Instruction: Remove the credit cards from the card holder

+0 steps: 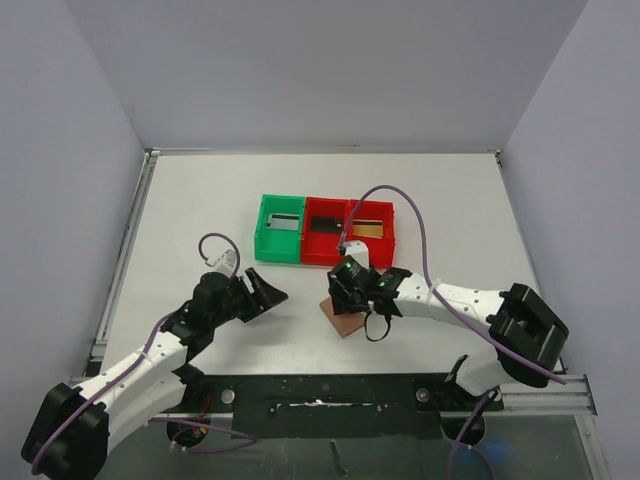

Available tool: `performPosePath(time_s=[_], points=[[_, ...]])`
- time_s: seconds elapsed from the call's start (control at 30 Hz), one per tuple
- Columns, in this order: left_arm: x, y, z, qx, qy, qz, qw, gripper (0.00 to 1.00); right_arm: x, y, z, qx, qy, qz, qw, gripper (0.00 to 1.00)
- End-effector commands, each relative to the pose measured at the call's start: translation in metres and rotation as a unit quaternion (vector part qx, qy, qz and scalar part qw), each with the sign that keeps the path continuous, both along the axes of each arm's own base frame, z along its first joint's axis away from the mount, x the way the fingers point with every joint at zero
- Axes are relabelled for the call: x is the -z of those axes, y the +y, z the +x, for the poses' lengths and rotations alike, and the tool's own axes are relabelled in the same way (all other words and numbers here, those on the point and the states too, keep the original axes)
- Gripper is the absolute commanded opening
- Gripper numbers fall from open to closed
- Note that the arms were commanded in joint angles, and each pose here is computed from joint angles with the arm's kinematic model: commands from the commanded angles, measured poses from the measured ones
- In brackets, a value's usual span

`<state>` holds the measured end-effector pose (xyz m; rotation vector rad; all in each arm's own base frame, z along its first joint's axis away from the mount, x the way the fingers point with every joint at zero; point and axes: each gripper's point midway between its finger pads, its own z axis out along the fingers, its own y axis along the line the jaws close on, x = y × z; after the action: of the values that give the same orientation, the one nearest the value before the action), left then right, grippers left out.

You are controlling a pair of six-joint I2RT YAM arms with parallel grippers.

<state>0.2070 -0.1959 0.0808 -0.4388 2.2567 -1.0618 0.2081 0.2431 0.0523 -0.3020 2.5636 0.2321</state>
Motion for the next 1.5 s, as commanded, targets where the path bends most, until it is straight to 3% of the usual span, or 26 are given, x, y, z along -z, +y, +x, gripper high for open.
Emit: performPosePath(time_s=[0.0, 0.23, 0.77, 0.93, 1.23, 1.47], points=[[-0.037, -0.011, 0.015, 0.000, -0.056, -0.029, 0.998, 0.64, -0.008, 0.004, 0.014, 0.006, -0.020, 0.000, 1.000, 0.55], [-0.039, -0.016, 0.015, 0.006, -0.059, -0.028, 0.998, 0.62, 0.005, -0.001, 0.013, 0.019, 0.005, 0.007, 1.000, 0.48], [-0.034, -0.024, 0.013, 0.010, -0.055, -0.013, 0.998, 0.59, -0.012, 0.017, 0.013, -0.003, -0.003, 0.011, 1.000, 0.47], [-0.035, -0.023, 0.012, 0.011, -0.056, -0.010, 0.998, 0.58, 0.006, 0.013, 0.007, 0.001, 0.017, -0.010, 1.000, 0.38], [-0.036, -0.027, 0.012, 0.018, -0.059, -0.009, 0.998, 0.56, 0.026, 0.002, -0.005, 0.015, 0.039, -0.028, 0.999, 0.33], [-0.034, -0.038, 0.011, 0.032, -0.053, 0.006, 0.998, 0.54, 0.033, 0.005, -0.010, 0.025, 0.042, 0.012, 0.999, 0.22]])
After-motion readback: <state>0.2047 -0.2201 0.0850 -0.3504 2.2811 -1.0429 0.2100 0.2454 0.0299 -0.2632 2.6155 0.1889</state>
